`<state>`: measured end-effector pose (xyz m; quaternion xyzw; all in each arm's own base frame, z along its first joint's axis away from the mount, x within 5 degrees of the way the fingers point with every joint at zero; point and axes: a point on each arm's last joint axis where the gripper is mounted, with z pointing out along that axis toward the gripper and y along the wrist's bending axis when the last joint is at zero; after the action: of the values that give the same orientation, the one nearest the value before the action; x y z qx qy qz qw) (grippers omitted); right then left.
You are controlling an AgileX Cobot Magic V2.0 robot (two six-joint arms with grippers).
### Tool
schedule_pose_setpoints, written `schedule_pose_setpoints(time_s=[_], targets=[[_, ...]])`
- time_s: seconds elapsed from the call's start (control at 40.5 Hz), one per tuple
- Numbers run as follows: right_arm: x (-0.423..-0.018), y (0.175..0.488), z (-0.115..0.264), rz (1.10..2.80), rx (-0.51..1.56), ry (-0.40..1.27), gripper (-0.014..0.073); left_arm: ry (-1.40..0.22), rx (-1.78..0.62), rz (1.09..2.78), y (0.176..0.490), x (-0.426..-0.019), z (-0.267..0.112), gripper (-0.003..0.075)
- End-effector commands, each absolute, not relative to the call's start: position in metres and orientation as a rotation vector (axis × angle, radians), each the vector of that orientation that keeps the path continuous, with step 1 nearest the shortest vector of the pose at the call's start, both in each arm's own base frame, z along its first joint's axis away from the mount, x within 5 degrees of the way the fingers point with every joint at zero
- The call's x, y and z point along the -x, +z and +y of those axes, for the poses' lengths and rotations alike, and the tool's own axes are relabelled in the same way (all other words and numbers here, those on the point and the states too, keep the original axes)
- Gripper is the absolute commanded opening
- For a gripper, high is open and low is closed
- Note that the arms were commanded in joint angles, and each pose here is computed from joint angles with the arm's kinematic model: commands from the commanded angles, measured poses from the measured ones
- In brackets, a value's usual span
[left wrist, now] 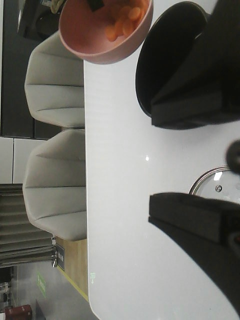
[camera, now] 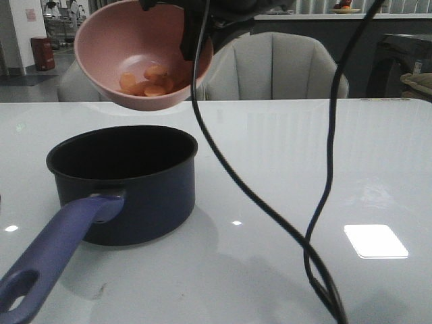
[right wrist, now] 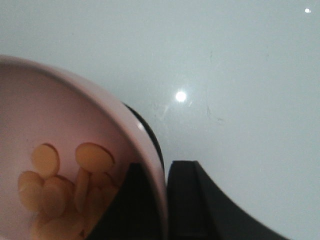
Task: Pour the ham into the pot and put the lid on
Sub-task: 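Lift the pink bowl and carry it above the saucepan, right gripper, then tilt the pink bowl to pour ham slices into the saucepan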
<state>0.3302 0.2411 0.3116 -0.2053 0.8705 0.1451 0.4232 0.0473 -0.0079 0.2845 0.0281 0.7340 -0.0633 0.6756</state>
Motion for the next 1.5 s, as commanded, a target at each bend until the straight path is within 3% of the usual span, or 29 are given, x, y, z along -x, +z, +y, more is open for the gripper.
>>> schedule_pose_setpoints(time_s=[0.0, 0.518, 0.913, 1.085, 1.283, 1.48], targets=[[-0.332, 0.354, 0.244, 1.934, 0.469, 0.463, 0.0138, -0.157, -0.053, 1.567, 0.298, -0.047, -0.008, 0.0353], [-0.333, 0.333, 0.252, 1.604, 0.539, 0.555, 0.0138, -0.157, -0.053, 1.571, 0.298, -0.047, -0.008, 0.0353], [-0.336, 0.324, 0.236, 1.418, 0.535, 0.463, 0.0138, -0.157, -0.053, 1.571, 0.298, -0.047, -0.008, 0.0353], [-0.332, 0.315, 0.232, 1.318, 0.544, 0.358, 0.0138, -0.157, -0.053, 1.571, 0.298, -0.047, -0.008, 0.0353], [-0.325, 0.305, 0.248, 1.186, 0.748, 0.149, 0.0138, -0.157, -0.053, 1.571, 0.298, -0.047, -0.008, 0.0353], [-0.322, 0.298, 0.257, 1.134, 0.828, -0.015, 0.0138, -0.157, -0.053, 1.571, 0.298, -0.047, -0.008, 0.0353]])
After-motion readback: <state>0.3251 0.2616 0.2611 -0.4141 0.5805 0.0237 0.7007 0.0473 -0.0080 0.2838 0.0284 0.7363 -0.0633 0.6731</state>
